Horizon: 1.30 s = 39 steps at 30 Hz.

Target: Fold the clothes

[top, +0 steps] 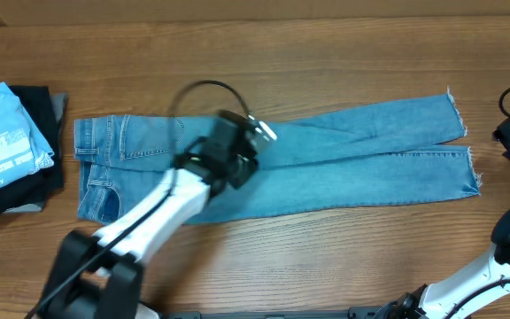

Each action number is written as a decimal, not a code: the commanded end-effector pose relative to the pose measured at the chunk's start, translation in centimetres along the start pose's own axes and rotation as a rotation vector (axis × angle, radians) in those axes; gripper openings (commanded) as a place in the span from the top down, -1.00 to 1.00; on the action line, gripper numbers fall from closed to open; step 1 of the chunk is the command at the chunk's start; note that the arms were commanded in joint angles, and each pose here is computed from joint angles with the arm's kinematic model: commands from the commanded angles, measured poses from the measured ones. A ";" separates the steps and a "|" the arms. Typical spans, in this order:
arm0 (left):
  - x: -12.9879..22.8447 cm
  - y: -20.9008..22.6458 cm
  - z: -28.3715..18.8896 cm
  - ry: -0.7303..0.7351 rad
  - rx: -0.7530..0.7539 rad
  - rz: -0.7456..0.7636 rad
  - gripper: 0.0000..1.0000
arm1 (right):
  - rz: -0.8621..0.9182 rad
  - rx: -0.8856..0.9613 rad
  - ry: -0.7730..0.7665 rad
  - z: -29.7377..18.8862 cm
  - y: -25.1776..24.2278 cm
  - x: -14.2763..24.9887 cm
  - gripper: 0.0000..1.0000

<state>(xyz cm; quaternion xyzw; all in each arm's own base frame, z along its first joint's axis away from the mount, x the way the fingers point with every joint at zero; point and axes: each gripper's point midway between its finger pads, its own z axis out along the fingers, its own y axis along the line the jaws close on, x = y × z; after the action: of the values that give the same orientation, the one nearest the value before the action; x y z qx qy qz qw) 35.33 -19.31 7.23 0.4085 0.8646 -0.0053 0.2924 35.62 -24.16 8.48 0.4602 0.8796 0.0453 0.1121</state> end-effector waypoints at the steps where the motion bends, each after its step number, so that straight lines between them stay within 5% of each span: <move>1: 1.2 -2.2 2.3 0.085 -0.031 0.176 0.18 | -0.015 -0.031 -0.040 -1.4 1.0 -0.7 0.14; 4: 0.7 -4.8 2.2 0.080 0.005 0.228 0.23 | -0.015 -0.037 -0.041 -1.4 1.1 -0.8 0.14; 9: 1.2 -7.0 2.4 0.089 0.089 0.252 0.62 | -0.015 -0.037 -0.042 -1.4 1.1 -0.8 0.15; 16: 1.4 -8.2 4.8 0.077 0.132 0.260 0.68 | -0.016 -0.047 -0.038 -1.4 1.3 -0.7 0.15; 27: -1.9 1.4 6.6 -0.058 -0.151 0.097 0.76 | -0.015 -0.046 -0.035 -1.4 1.2 -0.6 0.15; 33: -5.5 -9.9 3.9 -0.069 0.055 0.380 0.78 | -0.016 -0.047 -0.037 -1.4 1.2 -0.7 0.15; 39: -5.8 -14.8 6.4 -0.132 0.192 0.423 0.81 | -0.015 -0.045 -0.032 -1.4 1.2 -0.5 0.15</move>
<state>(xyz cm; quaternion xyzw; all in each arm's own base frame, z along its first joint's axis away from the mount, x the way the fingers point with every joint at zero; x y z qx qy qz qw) 31.44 -33.38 2.68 0.5896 0.7459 -0.0212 0.3093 35.85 -23.87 8.54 0.4588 0.8794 0.0559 0.1141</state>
